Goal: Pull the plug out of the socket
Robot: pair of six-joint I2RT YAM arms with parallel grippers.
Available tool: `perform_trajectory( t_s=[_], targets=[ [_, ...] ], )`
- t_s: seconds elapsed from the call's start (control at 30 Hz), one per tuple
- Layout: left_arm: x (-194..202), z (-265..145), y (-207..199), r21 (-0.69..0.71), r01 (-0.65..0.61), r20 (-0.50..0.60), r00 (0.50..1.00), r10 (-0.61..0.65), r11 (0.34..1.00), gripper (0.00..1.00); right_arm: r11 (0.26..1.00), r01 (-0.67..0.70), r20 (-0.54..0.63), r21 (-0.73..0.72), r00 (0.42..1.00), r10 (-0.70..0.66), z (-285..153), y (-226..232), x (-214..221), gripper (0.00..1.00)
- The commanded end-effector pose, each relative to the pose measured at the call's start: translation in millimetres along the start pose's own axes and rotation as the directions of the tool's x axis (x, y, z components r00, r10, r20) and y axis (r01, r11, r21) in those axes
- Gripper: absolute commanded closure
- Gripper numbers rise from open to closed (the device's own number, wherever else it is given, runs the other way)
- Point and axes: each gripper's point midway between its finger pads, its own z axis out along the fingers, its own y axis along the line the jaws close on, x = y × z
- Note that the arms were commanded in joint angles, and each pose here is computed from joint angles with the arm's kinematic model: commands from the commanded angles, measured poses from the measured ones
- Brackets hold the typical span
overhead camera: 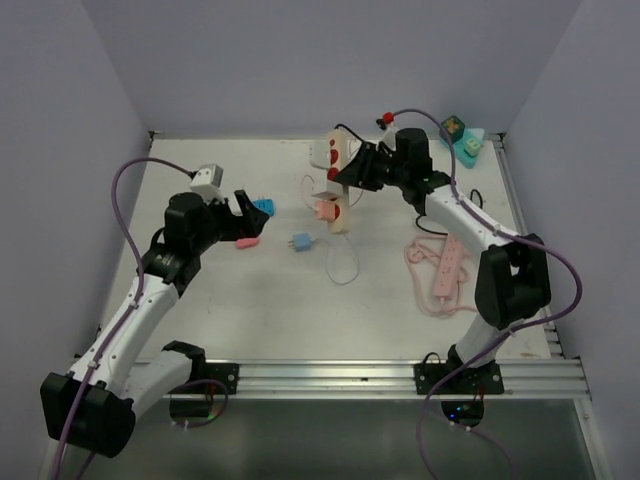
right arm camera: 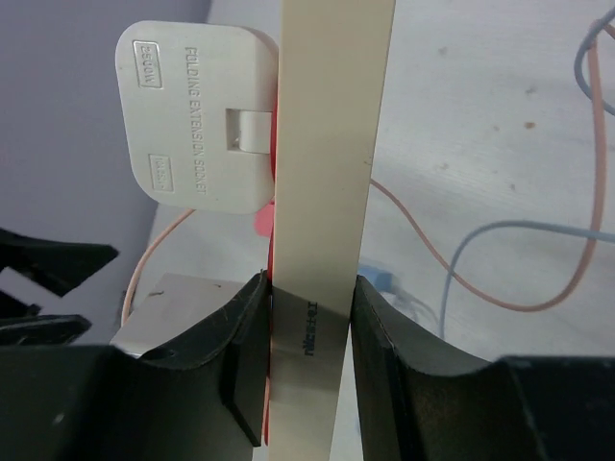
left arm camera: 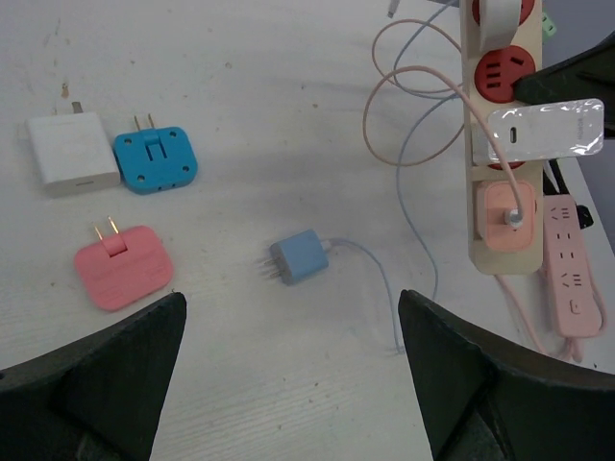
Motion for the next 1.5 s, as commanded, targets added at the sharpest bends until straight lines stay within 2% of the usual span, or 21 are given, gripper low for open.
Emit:
perform_trajectory(
  t_s=[0.0,0.1,0.17,0.2,0.23,0.47,0.67,0.83,1.03,1.3,1.47],
  targets=[
    [-14.8,-5.8,-18.2,0.06,0.029,0.005,1.0,-0.029,0.998,0.05,0.898,0.187,0.182,-0.398,0.976,-0.122,-52.4,132.4,-68.6,1.0],
    [-15.2,-5.2,-20.3,0.069,0.034,0.002,0.999,-0.035,0.997,0.05,0.938,0.26,0.218,-0.231,0.953,-0.21,-54.4,117.2,-82.6,1.0],
    [-15.8,-4.9,-23.2,0.082,0.037,-0.001,0.999,-0.037,0.996,0.05,0.961,0.255,0.178,-0.109,0.956,-0.234,-52.1,88.2,-71.4,1.0],
    [-15.7,-4.3,-24.2,0.087,0.039,-0.006,0.999,-0.038,0.995,0.05,0.973,0.228,0.187,0.024,0.955,-0.229,-50.8,62.2,-74.0,1.0],
    [-15.0,-3.6,-25.0,0.091,0.041,-0.011,0.999,-0.04,0.995,0.05,0.977,0.197,0.127,0.077,0.971,-0.205,-46.2,39.0,-52.6,1.0],
    [-6.1,1.9,-29.7,0.13,0.048,-0.049,0.998,-0.042,0.99,0.05,0.976,0.136,-0.04,0.17,0.991,-0.132,-51.5,-23.0,36.0,1.0],
    [5.3,14.1,-40.3,0.174,0.087,-0.103,0.992,-0.07,0.981,0.06,0.976,0.088,-0.05,0.2,0.996,-0.08,-60.1,-44.9,72.9,1.0],
    [26.6,29.1,-72.9,0.245,0.106,-0.169,0.983,-0.065,0.964,0.06,0.977,0.07,-0.074,0.203,0.996,-0.056,-55.5,-49.1,93.7,1.0],
    [47.6,41.0,-110.4,0.317,0.161,-0.26,0.962,-0.078,0.935,0.07,0.981,0.086,-0.052,0.174,0.996,-0.078,-56.0,-41.4,94.2,1.0],
    [55.2,49.7,-157.1,0.36,0.198,-0.308,0.948,-0.084,0.912,0.09,0.994,0.073,0.026,0.078,0.997,-0.076,-54.6,-20.1,81.3,1.0],
    [65.8,66.7,-158.5,0.317,0.216,-0.32,0.941,-0.11,0.924,0.09,0.995,0.095,0.046,-0.006,0.994,-0.095,-55.6,-2.7,76.2,1.0]
  ],
)
